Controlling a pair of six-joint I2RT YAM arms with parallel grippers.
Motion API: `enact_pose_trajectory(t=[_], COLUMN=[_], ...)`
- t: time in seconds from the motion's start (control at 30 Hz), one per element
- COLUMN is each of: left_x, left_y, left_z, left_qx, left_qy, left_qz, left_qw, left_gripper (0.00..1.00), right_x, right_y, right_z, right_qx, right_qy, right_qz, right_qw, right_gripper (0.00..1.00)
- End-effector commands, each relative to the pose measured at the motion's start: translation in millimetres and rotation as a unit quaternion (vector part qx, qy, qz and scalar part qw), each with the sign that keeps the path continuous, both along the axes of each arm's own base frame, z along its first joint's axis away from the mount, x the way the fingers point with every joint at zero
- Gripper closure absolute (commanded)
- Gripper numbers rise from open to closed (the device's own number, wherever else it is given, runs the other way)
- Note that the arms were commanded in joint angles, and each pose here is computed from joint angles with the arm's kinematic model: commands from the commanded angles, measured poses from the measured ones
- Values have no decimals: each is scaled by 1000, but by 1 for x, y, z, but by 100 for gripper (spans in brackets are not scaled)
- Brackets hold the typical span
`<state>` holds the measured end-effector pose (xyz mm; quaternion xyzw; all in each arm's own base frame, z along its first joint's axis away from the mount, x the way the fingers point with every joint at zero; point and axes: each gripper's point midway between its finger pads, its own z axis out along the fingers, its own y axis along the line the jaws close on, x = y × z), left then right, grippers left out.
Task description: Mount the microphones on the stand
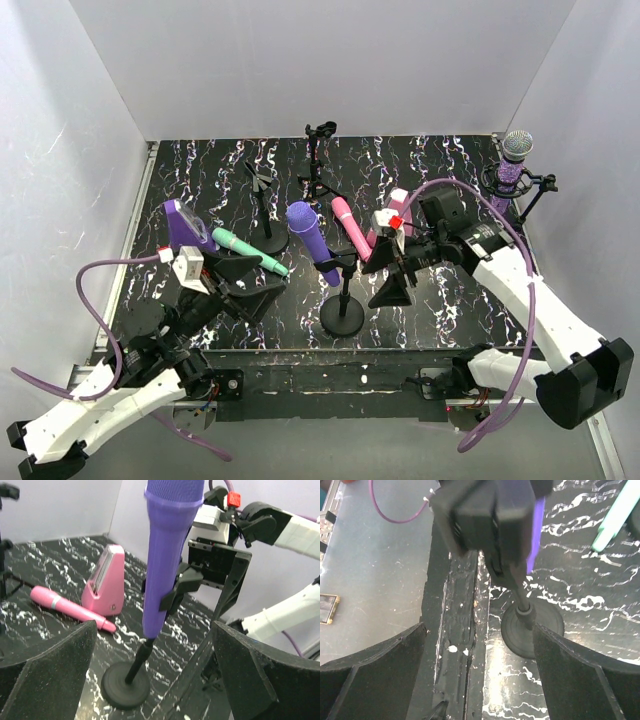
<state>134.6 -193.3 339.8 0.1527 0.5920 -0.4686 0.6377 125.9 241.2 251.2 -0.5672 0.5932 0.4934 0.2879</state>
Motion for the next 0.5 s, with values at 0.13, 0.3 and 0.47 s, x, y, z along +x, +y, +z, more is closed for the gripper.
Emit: enact_pose_trajectory(t=[0.13,0.3,0.47], left_x=[-7,-6,-4], left_y=[1,0,-2], left_z=[-53,-64,-68], left_qx=[50,55,59], left_qy=[63,82,93], left_qz=[-12,-11,-10], left_qw=[997,995,994], left_gripper=[2,2,2], right_x=[17,29,35], right_y=[10,17,25], right_z=[-14,-12,-2], right_qx=[31,51,66], right_qy=[-9,-20,-20], right_qz=[-33,-54,-56], right_qw=[999,997,996], right_gripper=[11,16,19])
